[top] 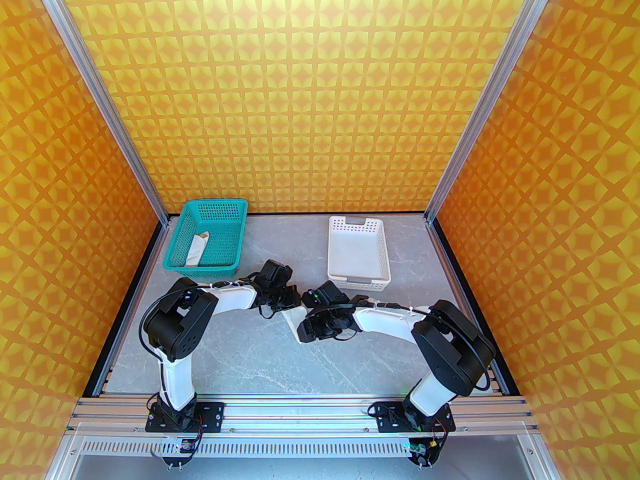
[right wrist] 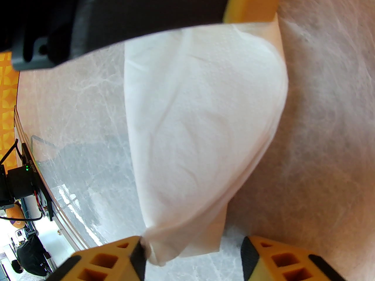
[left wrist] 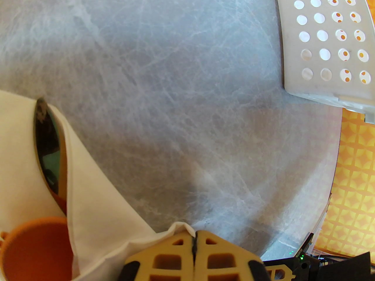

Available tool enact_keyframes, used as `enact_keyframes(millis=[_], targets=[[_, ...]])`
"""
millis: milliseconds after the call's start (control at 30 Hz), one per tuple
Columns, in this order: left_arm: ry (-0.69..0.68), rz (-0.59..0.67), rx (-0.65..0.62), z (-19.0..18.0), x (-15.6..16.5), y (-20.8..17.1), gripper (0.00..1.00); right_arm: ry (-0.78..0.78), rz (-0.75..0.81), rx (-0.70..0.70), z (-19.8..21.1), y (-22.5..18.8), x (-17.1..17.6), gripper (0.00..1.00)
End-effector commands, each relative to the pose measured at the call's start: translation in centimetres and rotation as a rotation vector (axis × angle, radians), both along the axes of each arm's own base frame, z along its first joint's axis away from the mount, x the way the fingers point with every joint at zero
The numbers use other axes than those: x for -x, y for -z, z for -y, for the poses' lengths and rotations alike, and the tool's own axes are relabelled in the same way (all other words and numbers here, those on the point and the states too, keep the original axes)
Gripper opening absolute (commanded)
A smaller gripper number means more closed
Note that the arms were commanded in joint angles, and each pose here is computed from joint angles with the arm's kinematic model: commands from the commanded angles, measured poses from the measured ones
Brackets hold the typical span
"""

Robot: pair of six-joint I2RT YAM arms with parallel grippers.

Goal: Place the utensils on the paper napkin and roll it up

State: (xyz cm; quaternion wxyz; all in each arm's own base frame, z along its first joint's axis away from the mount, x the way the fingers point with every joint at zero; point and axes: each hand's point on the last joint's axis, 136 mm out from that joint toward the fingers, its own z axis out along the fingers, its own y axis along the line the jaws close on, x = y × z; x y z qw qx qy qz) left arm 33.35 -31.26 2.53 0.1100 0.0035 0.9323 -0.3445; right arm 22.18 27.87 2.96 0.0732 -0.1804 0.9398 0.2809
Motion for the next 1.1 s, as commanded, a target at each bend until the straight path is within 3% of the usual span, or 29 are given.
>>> enact_keyframes(millis=[0, 267, 800, 1067], targets=[[0.009, -0.014, -0.046, -0.4, 0.3, 1.1, 0.0, -0.002, 0.075, -0.071, -1.4, -2.3, -1.4, 0.65], [0.01, -0.011, -0.045, -0.3, 0.2, 1.0, 0.0, 0.002, 0.055, -0.024, -1.5, -0.8, -2.0, 0.65], [0.013, -0.011, -0.045, -0.2, 0.2, 1.0, 0.0, 0.0, -0.012, -0.016, -1.2, 0.4, -0.8, 0.36], [0.011, -0.012, -0.047, -0.2, 0.2, 1.2, 0.0, -0.01, -0.054, -0.051, -1.2, 0.4, 0.4, 0.27]])
